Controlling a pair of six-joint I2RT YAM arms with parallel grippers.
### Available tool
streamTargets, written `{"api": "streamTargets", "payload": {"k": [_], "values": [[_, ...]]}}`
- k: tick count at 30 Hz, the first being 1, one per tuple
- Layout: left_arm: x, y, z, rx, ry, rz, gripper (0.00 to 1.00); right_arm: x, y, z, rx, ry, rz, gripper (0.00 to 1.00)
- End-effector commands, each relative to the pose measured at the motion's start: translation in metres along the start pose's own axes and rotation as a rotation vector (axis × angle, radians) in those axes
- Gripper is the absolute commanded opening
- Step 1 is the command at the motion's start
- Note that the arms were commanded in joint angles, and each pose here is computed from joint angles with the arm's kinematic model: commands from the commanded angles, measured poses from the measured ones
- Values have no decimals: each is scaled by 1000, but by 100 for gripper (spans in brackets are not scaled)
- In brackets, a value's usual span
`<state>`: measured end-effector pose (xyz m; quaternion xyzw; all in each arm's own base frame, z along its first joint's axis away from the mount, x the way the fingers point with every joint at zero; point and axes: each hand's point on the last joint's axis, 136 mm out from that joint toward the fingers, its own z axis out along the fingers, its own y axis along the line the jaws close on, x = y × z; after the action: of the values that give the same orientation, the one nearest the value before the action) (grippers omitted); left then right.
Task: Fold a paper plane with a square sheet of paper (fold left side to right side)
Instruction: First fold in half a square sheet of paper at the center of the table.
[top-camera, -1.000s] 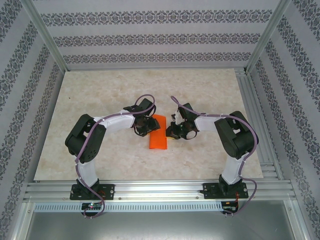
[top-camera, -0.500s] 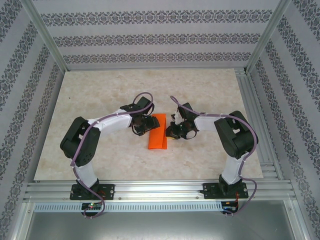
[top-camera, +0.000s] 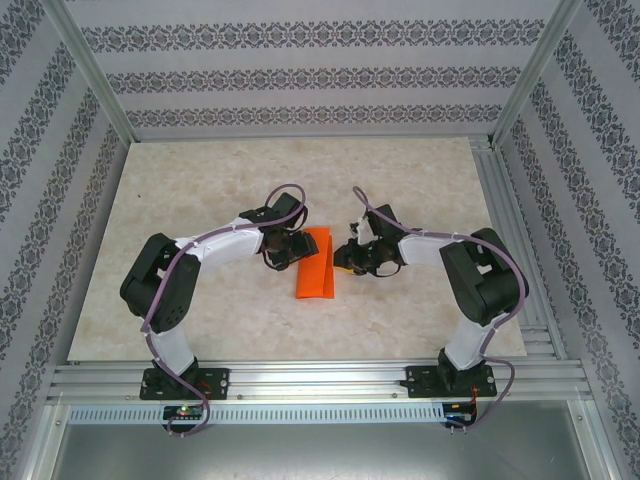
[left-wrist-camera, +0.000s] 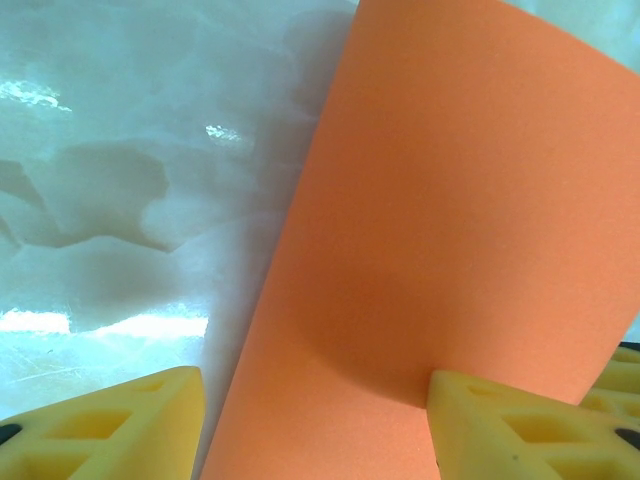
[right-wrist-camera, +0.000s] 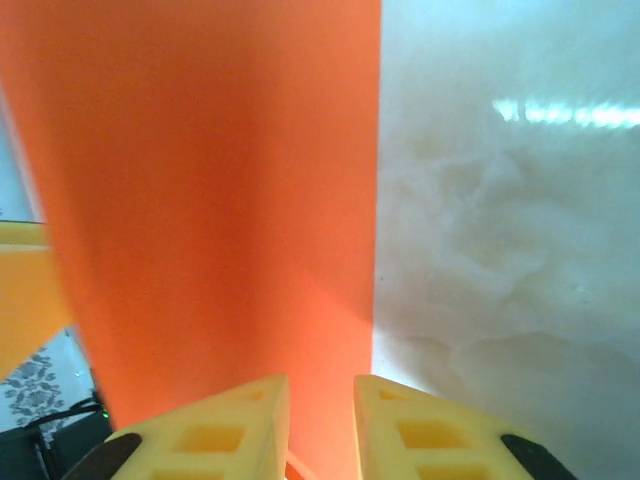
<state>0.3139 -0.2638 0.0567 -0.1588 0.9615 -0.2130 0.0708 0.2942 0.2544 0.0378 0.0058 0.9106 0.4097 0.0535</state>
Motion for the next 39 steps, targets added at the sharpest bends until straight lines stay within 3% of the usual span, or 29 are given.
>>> {"api": "streamTargets", "payload": {"k": [1, 5, 26, 39], "values": [[-9, -2, -2, -5, -16, 5, 62, -9, 25, -8, -116, -45, -32, 27], [-8, -1, -1, -5, -10, 2, 62, -7, 38, -5, -192, -46, -29, 32], [-9, 0, 6, -9, -4, -10, 61, 31, 43, -14, -173, -31, -35, 40], [-10, 0, 7, -9, -6, -11, 61, 73, 67, 18, -215, 48, -9, 44]]}}
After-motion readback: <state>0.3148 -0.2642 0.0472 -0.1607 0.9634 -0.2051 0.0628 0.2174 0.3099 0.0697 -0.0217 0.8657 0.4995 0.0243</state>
